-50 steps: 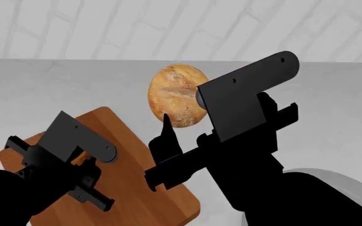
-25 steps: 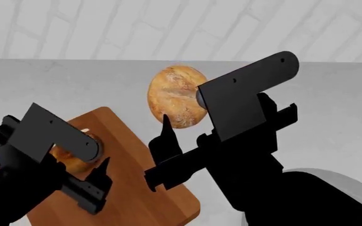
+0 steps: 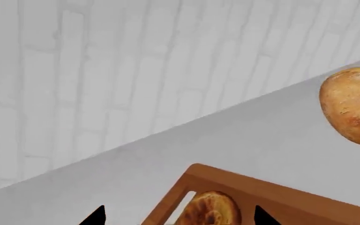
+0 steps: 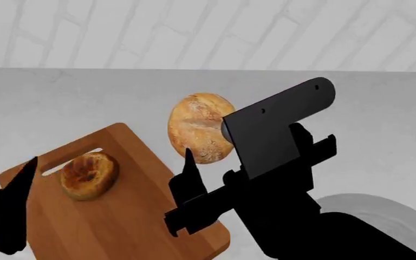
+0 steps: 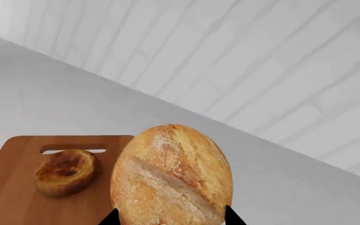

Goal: Place all breads on the cutting board.

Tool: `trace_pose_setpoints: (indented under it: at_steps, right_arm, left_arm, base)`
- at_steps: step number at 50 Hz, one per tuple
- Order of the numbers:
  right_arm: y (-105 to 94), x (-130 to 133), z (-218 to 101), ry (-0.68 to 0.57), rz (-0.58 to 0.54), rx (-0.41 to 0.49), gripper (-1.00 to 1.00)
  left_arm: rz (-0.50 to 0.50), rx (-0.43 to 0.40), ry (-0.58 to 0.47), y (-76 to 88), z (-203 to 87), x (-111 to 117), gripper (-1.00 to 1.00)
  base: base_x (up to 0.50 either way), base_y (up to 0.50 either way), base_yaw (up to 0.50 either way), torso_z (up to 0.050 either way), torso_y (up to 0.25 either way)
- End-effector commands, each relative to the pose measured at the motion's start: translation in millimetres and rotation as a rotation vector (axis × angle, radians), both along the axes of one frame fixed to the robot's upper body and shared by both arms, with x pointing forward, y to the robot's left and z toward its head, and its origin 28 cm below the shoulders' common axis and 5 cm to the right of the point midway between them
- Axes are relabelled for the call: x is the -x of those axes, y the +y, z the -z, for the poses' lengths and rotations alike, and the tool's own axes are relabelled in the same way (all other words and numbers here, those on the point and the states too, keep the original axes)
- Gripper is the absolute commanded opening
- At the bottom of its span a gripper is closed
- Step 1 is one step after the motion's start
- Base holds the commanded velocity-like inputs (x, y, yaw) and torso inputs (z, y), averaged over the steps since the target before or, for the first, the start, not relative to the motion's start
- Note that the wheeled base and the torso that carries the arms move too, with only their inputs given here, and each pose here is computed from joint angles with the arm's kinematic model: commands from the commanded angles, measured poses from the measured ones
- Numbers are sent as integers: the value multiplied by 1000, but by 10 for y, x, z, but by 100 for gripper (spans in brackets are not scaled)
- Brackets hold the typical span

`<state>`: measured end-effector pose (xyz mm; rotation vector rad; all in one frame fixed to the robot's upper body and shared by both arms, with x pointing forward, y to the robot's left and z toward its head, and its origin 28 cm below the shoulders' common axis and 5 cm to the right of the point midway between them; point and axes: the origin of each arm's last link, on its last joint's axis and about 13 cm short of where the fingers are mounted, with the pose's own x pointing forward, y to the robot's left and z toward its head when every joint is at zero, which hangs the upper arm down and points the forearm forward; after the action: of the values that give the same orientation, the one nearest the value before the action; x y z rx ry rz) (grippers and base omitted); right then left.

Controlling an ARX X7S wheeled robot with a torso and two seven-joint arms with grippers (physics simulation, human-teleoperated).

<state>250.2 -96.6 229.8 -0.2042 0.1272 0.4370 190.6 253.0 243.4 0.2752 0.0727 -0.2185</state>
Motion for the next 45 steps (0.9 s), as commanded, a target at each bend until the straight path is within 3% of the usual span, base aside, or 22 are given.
trace_pose_setpoints:
  at_steps: [1, 11, 30, 45]
  right_arm:
    - [66, 20, 134, 52, -38, 29, -100]
    - [143, 102, 176, 81, -103, 37, -100]
    - [257, 20, 323, 195, -165, 56, -100]
    - [327, -92, 260, 275, -211, 30, -100]
  left_arm:
    - [-110, 77, -100, 309, -210, 196, 100]
    - [-188, 102, -138, 470, -299, 259, 100]
    - [-204, 108, -154, 498, -295, 293, 100]
    - [-204, 102, -148, 493, -280, 285, 100]
  base:
    - [0, 0, 0, 0, 0]
    - [0, 0, 0, 0, 0]
    - [0, 0, 0, 0, 0]
    - [0, 0, 0, 0, 0]
